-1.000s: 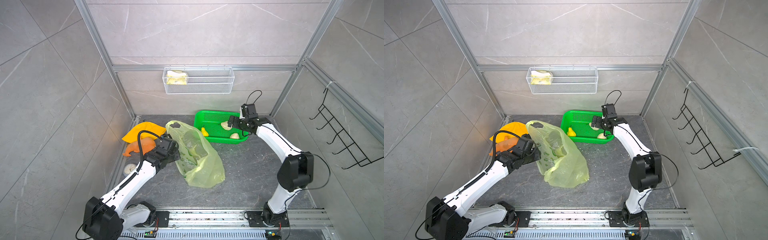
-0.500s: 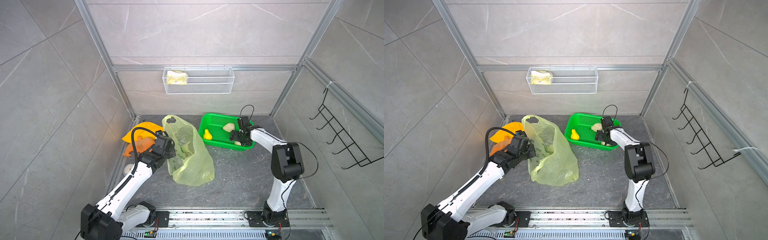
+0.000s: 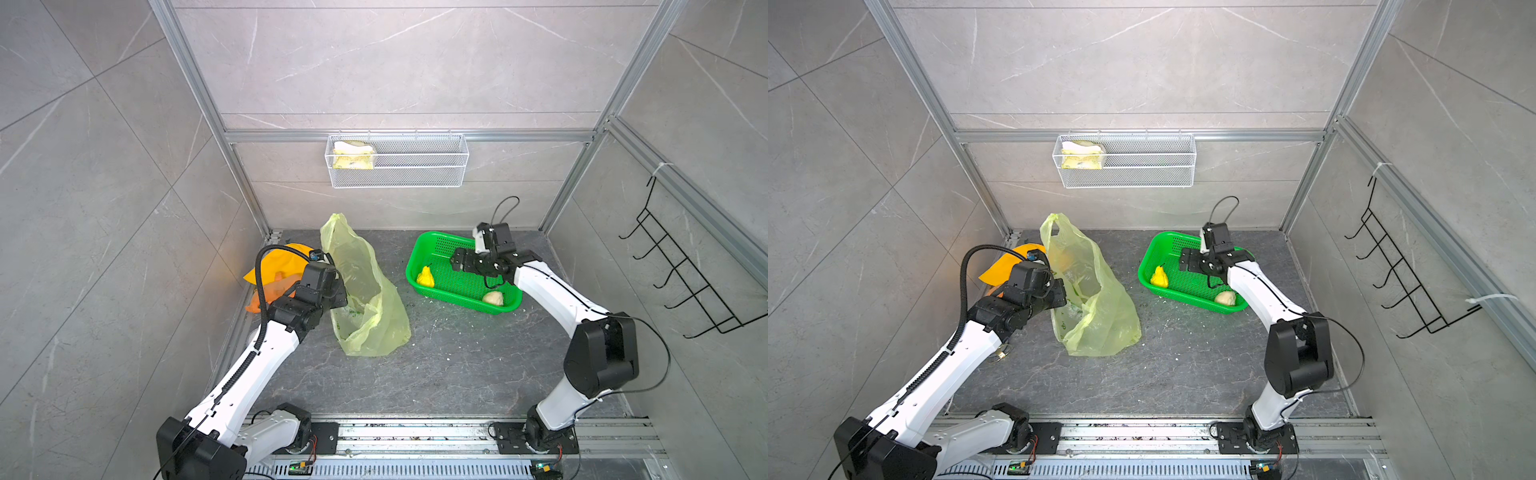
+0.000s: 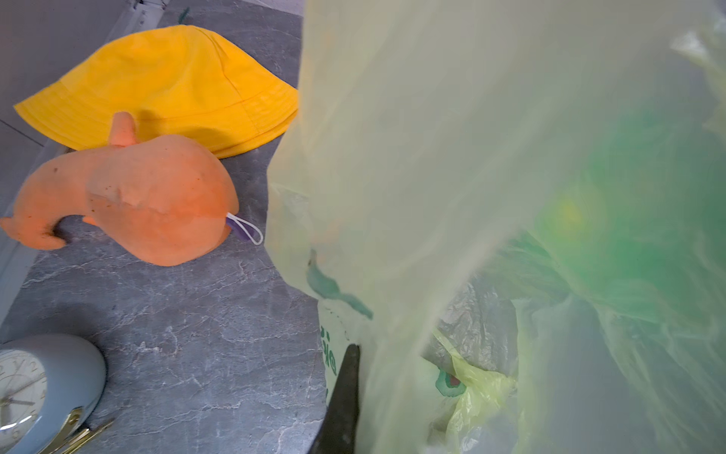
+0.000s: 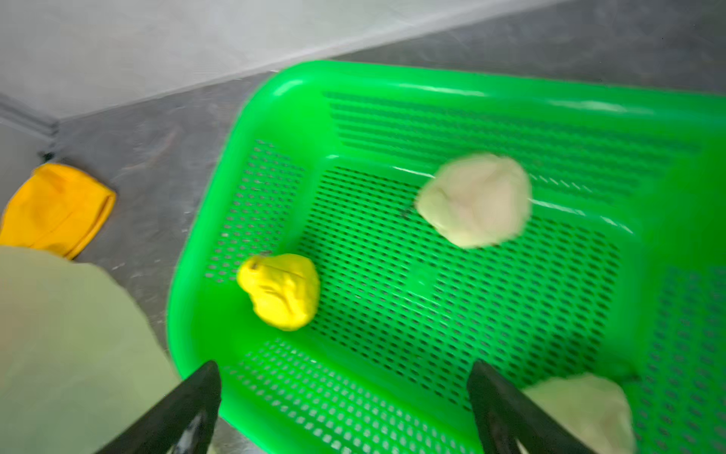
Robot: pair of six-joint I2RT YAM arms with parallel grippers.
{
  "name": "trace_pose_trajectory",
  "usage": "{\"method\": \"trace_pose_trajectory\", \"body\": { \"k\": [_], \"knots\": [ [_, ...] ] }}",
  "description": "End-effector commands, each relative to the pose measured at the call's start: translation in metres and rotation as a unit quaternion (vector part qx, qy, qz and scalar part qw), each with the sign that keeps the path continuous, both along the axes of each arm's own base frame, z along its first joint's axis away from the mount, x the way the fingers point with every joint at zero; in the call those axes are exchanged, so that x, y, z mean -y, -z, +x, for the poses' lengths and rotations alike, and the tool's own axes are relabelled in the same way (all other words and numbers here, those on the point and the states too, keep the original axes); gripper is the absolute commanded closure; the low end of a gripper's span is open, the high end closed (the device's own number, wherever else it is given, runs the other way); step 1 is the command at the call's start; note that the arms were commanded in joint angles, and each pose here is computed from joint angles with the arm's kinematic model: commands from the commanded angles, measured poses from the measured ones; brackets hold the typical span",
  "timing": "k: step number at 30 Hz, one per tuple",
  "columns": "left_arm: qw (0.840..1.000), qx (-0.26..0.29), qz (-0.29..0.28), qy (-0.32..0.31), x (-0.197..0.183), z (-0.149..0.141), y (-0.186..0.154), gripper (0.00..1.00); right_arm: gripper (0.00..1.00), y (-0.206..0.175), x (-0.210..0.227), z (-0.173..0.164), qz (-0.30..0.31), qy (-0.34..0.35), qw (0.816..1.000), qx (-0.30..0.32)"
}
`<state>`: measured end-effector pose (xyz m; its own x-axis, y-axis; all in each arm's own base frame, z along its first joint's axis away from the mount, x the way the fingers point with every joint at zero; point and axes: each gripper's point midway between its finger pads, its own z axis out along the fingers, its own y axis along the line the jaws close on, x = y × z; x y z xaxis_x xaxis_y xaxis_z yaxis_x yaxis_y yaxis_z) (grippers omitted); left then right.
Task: Place the pears into plastic bags & tie knots
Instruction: Pick up the plastic bag at the center of the board, then pick up the pear from the basket.
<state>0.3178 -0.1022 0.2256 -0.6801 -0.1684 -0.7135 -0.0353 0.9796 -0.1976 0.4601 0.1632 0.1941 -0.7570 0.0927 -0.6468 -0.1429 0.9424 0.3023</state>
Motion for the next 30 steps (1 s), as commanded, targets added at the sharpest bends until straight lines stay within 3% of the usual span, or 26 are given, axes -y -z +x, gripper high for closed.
{"method": "trace_pose_trajectory", "body": {
  "k": [1,8,16,19,23,27,30],
  "knots": [
    [0.999,0.025,-0.030,0.027,0.015,0.008,-0.019,1.00,0.00,0.028,-0.043,0.004,-0.005,-0.078,0.997,-0.026],
    [0.998,0.025,-0.045,0.034,0.020,0.008,-0.021,1.00,0.00,0.068,-0.083,0.020,-0.005,-0.096,0.994,-0.058],
    [0.997,0.026,-0.056,0.039,0.025,0.010,-0.024,1.00,0.05,0.122,-0.089,0.026,-0.025,-0.081,0.991,-0.104],
    [0.997,0.024,-0.055,0.039,0.025,0.010,-0.022,1.00,0.18,0.133,-0.087,0.025,-0.034,-0.079,0.990,-0.114],
    [0.997,0.022,-0.055,0.040,0.026,0.011,-0.021,1.00,0.46,0.128,-0.085,0.024,-0.042,-0.082,0.990,-0.109],
    [0.997,0.018,-0.060,0.042,0.029,0.013,-0.019,1.00,0.74,0.087,-0.080,0.023,-0.041,-0.082,0.993,-0.070],
    [0.997,0.014,-0.063,0.047,0.032,0.014,-0.017,1.00,0.77,0.035,-0.074,0.016,-0.037,-0.081,0.996,-0.019]
  ]
}}
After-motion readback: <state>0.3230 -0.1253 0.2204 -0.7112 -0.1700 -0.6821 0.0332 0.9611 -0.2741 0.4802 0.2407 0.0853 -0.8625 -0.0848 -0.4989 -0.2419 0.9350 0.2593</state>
